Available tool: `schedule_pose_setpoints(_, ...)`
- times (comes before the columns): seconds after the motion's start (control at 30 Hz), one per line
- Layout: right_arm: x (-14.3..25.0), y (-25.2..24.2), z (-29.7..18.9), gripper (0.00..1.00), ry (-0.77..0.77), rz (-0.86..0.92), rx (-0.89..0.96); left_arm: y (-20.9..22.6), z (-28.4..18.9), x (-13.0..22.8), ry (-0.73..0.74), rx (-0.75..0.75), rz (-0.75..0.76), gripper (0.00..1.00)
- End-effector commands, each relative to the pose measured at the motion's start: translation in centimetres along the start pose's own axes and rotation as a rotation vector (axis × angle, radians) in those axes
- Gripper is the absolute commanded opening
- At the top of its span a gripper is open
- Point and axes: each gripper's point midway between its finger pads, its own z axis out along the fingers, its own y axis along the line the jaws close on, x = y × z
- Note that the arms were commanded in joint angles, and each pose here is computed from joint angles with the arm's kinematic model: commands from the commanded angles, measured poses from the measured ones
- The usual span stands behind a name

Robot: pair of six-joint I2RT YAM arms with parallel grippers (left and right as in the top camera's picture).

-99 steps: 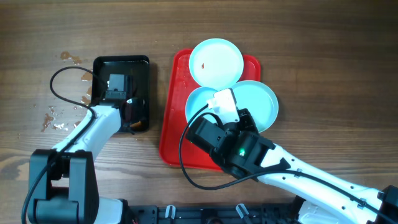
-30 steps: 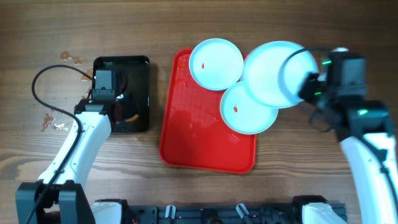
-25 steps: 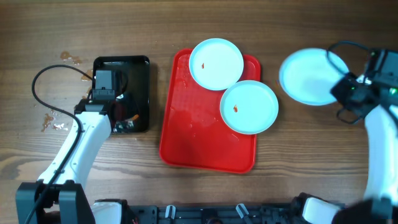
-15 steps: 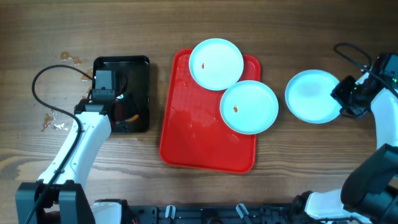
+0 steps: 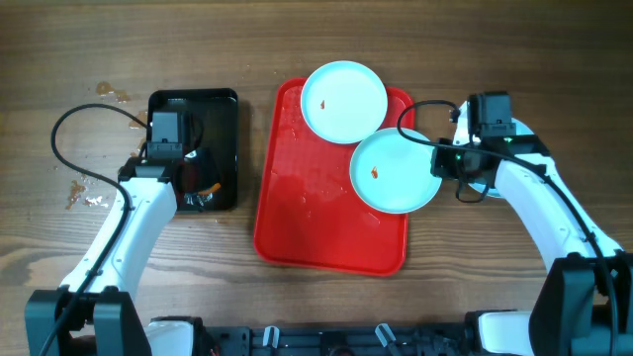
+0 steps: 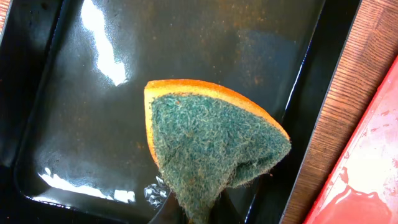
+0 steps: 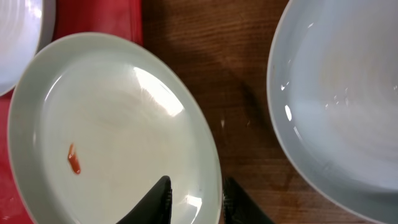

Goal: Clean dirty plates on tray and stack at the side
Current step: 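Grasp the right-side plate rim with the right gripper and pull it down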

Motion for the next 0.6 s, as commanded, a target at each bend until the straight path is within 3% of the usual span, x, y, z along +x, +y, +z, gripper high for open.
schedule_pose_setpoints(0.0, 0.5, -1.8, 0.9, 0.29, 0.001, 0.0, 0.128, 0.2, 0.1, 0.1, 0.002, -0.001, 0.012, 0.04)
schedule_pose_setpoints(0.1, 1.1, -2.1, 1.8, 0.31, 0.031, 0.02, 0.137, 0.2, 0.1, 0.1, 0.002, -0.001, 0.012, 0.04)
schedule_pose_setpoints(0.13, 1.6, -2.2, 2.3, 0.27, 0.048, 0.021, 0.137, 0.2, 0.1, 0.1, 0.002, -0.001, 0.012, 0.04)
schedule_pose_setpoints(0.2, 1.9, -2.2, 2.5, 0.08, 0.062, 0.02, 0.137, 0.2, 0.1, 0.1, 0.002, -0.001, 0.012, 0.04)
schedule_pose_setpoints(0.23, 1.8, -2.0, 2.4, 0.04, 0.059, 0.019, 0.122, 0.2, 0.1, 0.1, 0.002, -0.001, 0.012, 0.04)
schedule_pose_setpoints(0.4, 2.2, 1.6, -0.7, 0.04, 0.034, -0.015, -0.029, 0.2, 0.1, 0.1, 0.003, -0.001, 0.013, 0.04)
schedule_pose_setpoints(0.57, 4.6, 6.3, -2.2, 0.04, 0.031, -0.109, -0.037, -0.2, 0.1, 0.3, 0.01, 0.017, 0.013, 0.04)
